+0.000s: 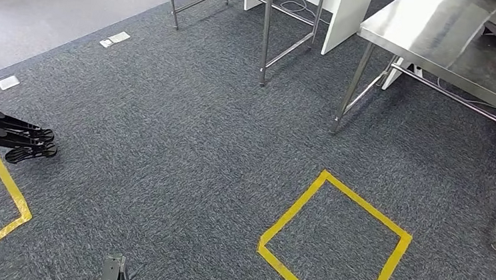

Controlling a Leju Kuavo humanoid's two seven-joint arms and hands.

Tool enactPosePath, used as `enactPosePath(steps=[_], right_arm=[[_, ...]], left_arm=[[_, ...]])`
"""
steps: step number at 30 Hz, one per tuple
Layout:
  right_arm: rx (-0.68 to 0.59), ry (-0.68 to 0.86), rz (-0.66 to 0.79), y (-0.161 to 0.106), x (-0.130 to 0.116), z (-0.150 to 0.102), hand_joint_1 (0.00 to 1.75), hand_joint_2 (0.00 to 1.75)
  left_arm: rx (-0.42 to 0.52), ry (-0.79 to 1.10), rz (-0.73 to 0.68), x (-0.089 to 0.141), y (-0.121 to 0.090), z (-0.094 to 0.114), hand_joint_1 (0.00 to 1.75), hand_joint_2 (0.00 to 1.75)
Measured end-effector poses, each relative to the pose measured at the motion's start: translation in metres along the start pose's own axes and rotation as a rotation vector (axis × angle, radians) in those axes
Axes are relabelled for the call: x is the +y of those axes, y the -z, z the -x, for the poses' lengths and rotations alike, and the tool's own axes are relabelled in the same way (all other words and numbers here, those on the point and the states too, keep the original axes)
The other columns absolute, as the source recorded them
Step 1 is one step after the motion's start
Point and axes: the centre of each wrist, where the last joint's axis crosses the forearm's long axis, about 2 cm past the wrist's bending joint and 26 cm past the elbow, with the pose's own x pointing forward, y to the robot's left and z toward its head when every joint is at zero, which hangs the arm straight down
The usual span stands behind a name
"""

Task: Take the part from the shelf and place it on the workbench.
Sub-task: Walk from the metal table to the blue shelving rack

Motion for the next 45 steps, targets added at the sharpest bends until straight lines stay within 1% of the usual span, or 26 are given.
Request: enactPosePath(steps=[3, 9, 11, 14, 18, 25, 37, 45], right_arm=[[-0.001, -0.071, -0.004, 0.0, -0.002, 0.0, 0.0, 0.0], [-0.011, -0.24, 0.0, 0.001, -0.003, -0.004, 0.0, 0.0], [-0.007, -0.275, -0.007, 0.0, -0.001, -0.001, 0.0, 0.0], [-0.004, -0.303, -0.012, 0.0, 0.001, 0.003, 0.0, 0.0], [-0.016, -0.326, -0.014, -0.001, 0.002, 0.003, 0.0, 0.0], [-0.036, -0.353, -0.018, -0.001, 0.003, 0.004, 0.0, 0.0], [-0.046, -0.366, -0.019, -0.001, 0.003, 0.004, 0.0, 0.0], [-0.06, -0.402, -0.023, -0.001, 0.003, 0.001, 0.0, 0.0]], left_arm=[[0.059, 0.033, 0.023, -0.001, 0.0, -0.001, 0.0, 1.75], [0.216, 0.188, 0.104, -0.005, -0.003, 0.005, 0.0, 1.75], [0.249, 0.259, 0.138, -0.008, -0.004, 0.006, 0.0, 1.75], [0.274, 0.342, 0.16, -0.009, -0.005, 0.01, 0.0, 1.75], [0.28, 0.409, 0.172, -0.009, -0.007, 0.013, 0.0, 1.75], [0.28, 0.46, 0.179, -0.008, -0.008, 0.018, 0.0, 1.75], [0.282, 0.469, 0.177, -0.008, -0.011, 0.024, 0.0, 1.75], [0.266, 0.435, 0.211, -0.005, -0.01, 0.024, 0.0, 1.75]])
